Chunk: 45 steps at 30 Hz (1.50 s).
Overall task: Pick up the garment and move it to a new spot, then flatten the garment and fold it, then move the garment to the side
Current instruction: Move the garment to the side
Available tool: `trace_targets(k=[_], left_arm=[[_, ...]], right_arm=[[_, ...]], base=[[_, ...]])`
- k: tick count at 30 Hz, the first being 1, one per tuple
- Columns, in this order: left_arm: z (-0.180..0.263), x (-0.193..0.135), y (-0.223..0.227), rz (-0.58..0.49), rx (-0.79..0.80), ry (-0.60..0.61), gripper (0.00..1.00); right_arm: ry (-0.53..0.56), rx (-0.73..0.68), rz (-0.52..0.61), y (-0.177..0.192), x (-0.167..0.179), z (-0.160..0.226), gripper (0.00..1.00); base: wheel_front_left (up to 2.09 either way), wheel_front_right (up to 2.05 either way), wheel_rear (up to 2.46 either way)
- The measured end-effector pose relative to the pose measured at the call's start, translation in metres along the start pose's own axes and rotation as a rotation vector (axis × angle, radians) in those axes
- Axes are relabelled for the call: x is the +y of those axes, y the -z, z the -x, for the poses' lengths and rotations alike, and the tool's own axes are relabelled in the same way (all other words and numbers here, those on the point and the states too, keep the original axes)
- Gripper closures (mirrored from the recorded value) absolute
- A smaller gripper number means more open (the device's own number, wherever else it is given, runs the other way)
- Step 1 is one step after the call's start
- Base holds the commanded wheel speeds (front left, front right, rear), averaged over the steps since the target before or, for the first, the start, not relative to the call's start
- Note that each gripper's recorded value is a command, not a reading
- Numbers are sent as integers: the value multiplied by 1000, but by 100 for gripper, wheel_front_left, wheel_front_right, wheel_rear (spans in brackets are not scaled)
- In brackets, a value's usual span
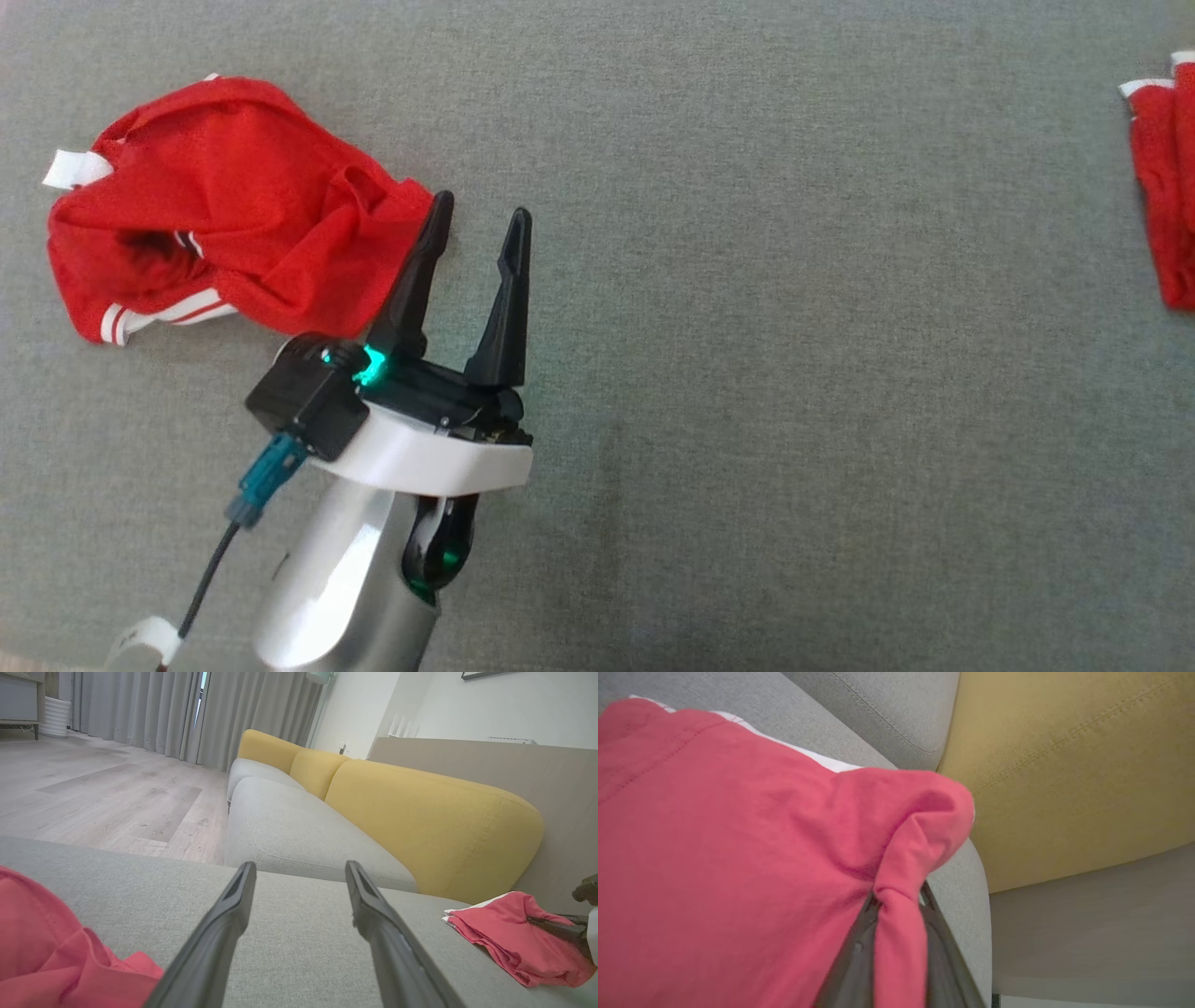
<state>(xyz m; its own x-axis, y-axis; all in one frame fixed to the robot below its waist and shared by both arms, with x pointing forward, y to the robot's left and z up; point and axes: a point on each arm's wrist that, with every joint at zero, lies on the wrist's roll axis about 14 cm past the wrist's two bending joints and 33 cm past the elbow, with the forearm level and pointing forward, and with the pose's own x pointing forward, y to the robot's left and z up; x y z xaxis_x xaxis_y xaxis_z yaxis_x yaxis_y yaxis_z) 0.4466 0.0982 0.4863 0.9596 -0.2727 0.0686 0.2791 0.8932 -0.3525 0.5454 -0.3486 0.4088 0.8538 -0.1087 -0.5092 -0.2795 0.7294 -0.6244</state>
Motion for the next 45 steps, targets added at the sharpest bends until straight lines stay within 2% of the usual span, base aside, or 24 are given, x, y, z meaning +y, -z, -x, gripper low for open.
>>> trace_targets(k=[1, 7, 14, 23, 26, 33, 36, 40, 45], left_arm=[[-1, 0, -1, -1, -3, 2, 0], [-1, -5, -7, -4, -16, 12, 0], [5, -12, -26, -25, -65, 19, 0], [34, -30, -38, -25, -92, 33, 0], [42, -35, -43, -25, -106, 37, 0], [52, -39, -47, -27, -118, 39, 0], [56, -37, -42, -22, -106, 29, 0], [59, -31, -34, 7, -86, 9, 0], [60, -26, -31, 7, -76, -7, 0]], right_arm=[[6, 1, -9, 1, -2, 0, 0], [72, -83, -74, -20, -20, 8, 0], [114, -361, -277, -97, -13, 35, 0], [80, -670, -488, -177, 22, 115, 0], [68, -740, -557, -192, 32, 143, 0], [18, -748, -666, -177, 76, 172, 0], [-9, -703, -706, -152, 104, 175, 0], [-23, -649, -754, -126, 123, 177, 0], [-27, -702, -804, -136, 118, 188, 0]], base=[[0, 0, 0], [0, 0, 0], [0, 0, 0], [0, 0, 0], [0, 0, 0], [0, 0, 0], [0, 0, 0], [0, 0, 0], [0, 0, 0]])
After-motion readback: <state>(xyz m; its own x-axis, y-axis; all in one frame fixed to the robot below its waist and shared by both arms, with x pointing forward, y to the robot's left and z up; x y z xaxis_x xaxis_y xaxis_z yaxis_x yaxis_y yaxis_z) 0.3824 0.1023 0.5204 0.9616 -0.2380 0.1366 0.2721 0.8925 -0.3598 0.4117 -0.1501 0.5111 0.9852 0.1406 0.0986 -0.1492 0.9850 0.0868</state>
